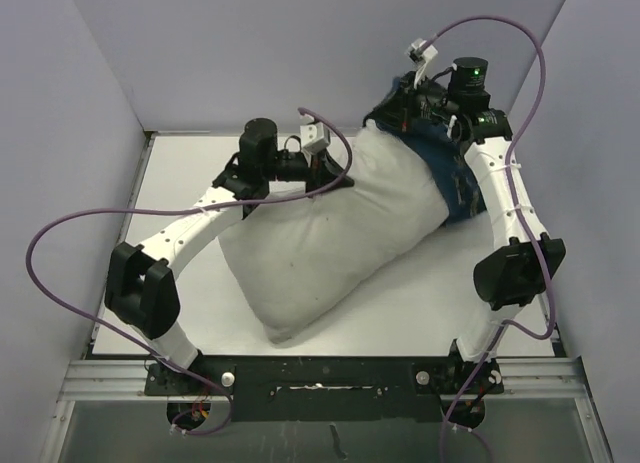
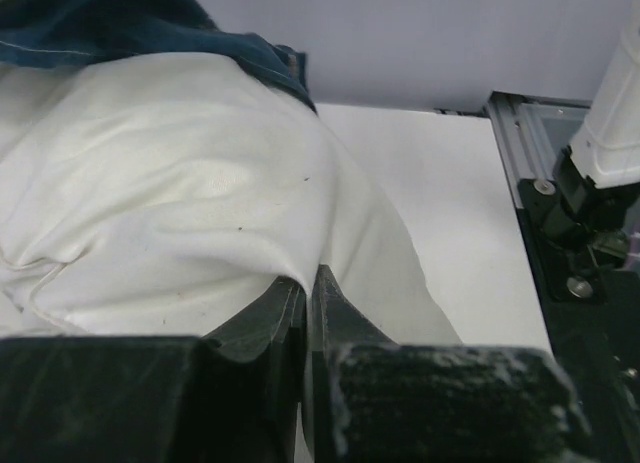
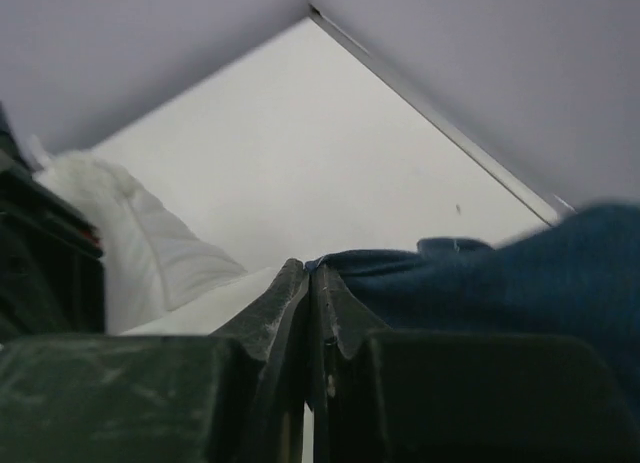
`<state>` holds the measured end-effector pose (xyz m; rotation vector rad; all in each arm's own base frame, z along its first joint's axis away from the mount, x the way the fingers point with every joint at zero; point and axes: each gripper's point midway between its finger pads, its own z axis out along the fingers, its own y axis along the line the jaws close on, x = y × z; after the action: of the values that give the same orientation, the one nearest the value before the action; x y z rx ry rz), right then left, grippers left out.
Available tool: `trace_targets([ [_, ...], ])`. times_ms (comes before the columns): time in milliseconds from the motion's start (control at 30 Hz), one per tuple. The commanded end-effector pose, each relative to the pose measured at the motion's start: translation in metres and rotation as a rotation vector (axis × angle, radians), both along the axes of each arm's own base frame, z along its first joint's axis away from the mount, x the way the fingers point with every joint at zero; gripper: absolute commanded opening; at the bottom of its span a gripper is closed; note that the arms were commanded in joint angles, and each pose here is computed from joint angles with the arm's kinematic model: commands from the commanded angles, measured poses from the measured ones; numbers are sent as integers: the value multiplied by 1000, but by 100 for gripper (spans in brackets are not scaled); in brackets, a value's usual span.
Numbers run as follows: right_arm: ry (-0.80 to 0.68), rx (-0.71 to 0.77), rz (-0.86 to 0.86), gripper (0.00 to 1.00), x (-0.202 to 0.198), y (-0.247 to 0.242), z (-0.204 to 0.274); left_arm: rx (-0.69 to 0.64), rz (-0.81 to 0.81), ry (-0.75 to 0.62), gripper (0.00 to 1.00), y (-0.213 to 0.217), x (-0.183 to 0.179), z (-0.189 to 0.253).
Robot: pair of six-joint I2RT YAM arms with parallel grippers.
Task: Put the pillow into the pillowcase
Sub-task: Stuff the pillow into the pillowcase.
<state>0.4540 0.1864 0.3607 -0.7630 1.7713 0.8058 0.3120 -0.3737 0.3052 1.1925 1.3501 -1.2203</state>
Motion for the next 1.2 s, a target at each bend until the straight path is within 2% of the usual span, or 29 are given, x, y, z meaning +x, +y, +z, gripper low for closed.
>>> trace_targets([
  [0, -81, 268, 238, 0, -54, 35, 90, -143, 47, -270, 0, 23, 23, 88],
  [67, -39, 242, 216, 0, -57, 25, 64, -142, 75, -282, 0, 31, 27, 89],
  [133, 14, 153, 142, 0, -50, 6, 16, -122, 79, -248, 0, 32, 28, 72],
  [267, 174, -81, -47, 0, -30, -49, -96, -61, 44, -64, 0, 21, 21, 0],
  [367, 253, -137, -95, 0, -29, -77, -140, -12, 11, 53, 0, 8, 4, -42],
  [433, 268, -151, -102, 0, -32, -86, -149, -1, 14, 92, 3, 6, -3, -47],
  [533, 258, -178, -78, 0, -43, -90, -152, -8, 105, 117, 37, 18, 3, -26],
  [633, 248, -193, -25, 0, -58, -90, -156, -9, 240, 105, 54, 38, 24, 12],
  [733, 246, -171, 17, 0, -71, -90, -158, 20, 359, 88, 59, 51, 50, 49],
  [833, 242, -154, 27, 0, -78, -92, -158, 107, 421, 89, 61, 46, 67, 47],
  [1033, 221, -147, 34, 0, -84, -93, -152, 356, 394, 98, 70, 5, 80, -18],
  [1167, 218, -149, 44, 0, -89, -92, -152, 435, 361, 135, 74, -1, 100, -58],
])
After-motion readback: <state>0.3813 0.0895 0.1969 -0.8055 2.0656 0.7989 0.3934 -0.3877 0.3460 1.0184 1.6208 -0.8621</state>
